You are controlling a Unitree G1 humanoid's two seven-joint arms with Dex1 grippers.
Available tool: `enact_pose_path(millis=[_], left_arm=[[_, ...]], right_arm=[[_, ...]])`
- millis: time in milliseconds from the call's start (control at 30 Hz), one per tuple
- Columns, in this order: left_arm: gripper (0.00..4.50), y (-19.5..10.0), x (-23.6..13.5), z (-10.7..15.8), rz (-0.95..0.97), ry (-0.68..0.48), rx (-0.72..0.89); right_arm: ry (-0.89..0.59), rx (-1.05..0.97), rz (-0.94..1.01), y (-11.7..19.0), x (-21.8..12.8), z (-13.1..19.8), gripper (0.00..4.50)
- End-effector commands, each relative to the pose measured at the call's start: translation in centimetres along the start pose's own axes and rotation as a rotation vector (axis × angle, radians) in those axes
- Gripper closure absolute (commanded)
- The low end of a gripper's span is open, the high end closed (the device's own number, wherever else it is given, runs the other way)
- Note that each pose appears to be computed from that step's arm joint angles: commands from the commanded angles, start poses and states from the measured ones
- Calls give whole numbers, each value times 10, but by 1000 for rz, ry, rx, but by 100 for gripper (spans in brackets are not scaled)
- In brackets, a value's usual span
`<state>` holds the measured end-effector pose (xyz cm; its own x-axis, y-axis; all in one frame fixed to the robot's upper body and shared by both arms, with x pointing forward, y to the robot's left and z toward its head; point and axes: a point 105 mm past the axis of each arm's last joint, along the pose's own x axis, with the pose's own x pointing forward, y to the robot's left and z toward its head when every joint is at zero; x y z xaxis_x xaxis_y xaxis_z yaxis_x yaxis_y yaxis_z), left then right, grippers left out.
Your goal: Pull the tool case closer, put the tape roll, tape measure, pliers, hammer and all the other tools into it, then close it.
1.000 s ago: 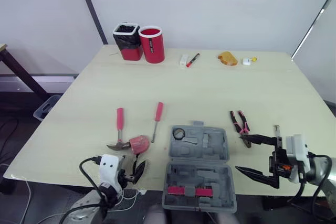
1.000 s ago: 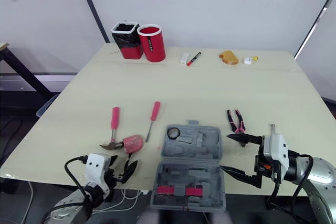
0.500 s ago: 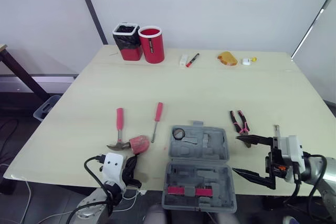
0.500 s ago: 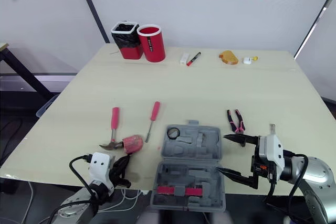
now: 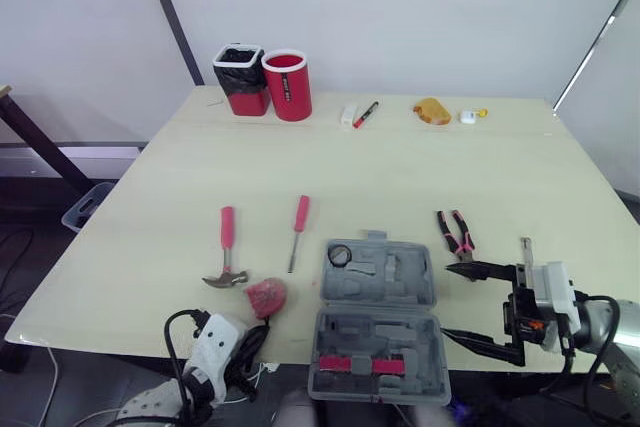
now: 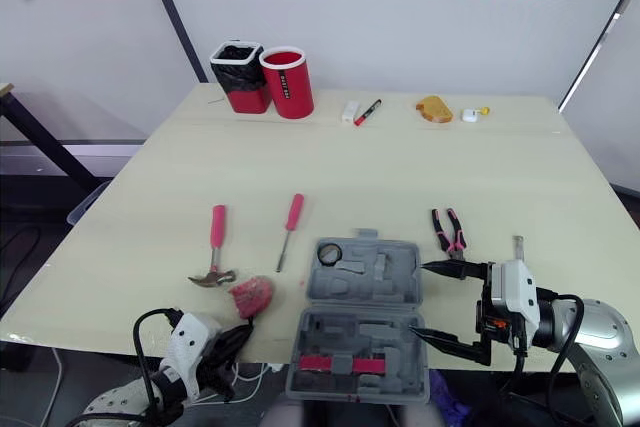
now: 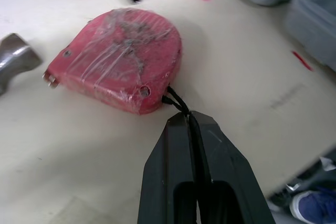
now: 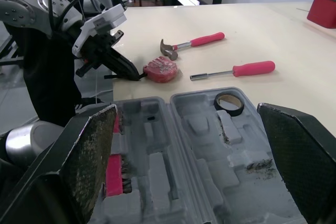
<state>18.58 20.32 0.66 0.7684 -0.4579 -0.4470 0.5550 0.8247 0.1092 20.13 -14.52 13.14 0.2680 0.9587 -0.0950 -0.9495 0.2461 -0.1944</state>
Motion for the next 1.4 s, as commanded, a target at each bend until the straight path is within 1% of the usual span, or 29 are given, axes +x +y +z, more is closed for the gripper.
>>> enact_pose_path(millis=[33, 200, 267, 367, 467, 500, 600, 633, 667, 700, 733, 933, 1100, 1233, 1300, 1400], left_arm=[[442, -13, -3, -6, -49, 18, -15], [442, -25, -6, -2, -80, 14, -33], [442, -24, -7, 0, -79, 11, -37], [442, -14, -9, 7, -55, -2, -22], [362, -15, -13, 14, -76, -23, 2], [320, -16, -15, 16, -79, -31, 4], [174, -15, -20, 18, -79, -54, 14], [114, -14, -22, 18, -79, -62, 15], [78, -14, -24, 19, -83, -71, 23], [17, -14, -26, 20, -91, -79, 31], [7, -13, -28, 20, -94, -86, 37], [7, 1, -30, 30, -81, -164, 85], [7, 31, -23, 29, -79, -132, 183], [7, 44, -16, 32, -132, -124, 261], [7, 51, -12, 32, -139, -122, 266], [7, 50, -5, 29, -201, -116, 277]], right_arm=[[-26, -29, 20, 2, 2, 9, 0], [-31, -27, 12, 3, 3, 9, 0], [-33, -27, 10, 2, 4, 9, 0], [-35, -29, 7, 1, 4, 9, 0], [-35, -32, 6, 0, 5, 8, 0], [-36, -32, 6, -1, 5, 8, 0], [-41, -30, 7, 0, 7, 8, 0], [-42, -30, 7, 0, 7, 8, 0], [-44, -30, 8, 0, 8, 9, 0], [-46, -30, 9, 0, 8, 9, 0], [-48, -30, 11, 0, 9, 9, 0], [-53, -31, 17, 0, 12, 8, 0], [-61, -32, 18, -1, 16, 7, 0], [-64, -38, 19, -2, 18, 8, 0], [-65, -42, 20, -3, 19, 8, 0], [-67, -49, 28, -4, 20, 10, 0]])
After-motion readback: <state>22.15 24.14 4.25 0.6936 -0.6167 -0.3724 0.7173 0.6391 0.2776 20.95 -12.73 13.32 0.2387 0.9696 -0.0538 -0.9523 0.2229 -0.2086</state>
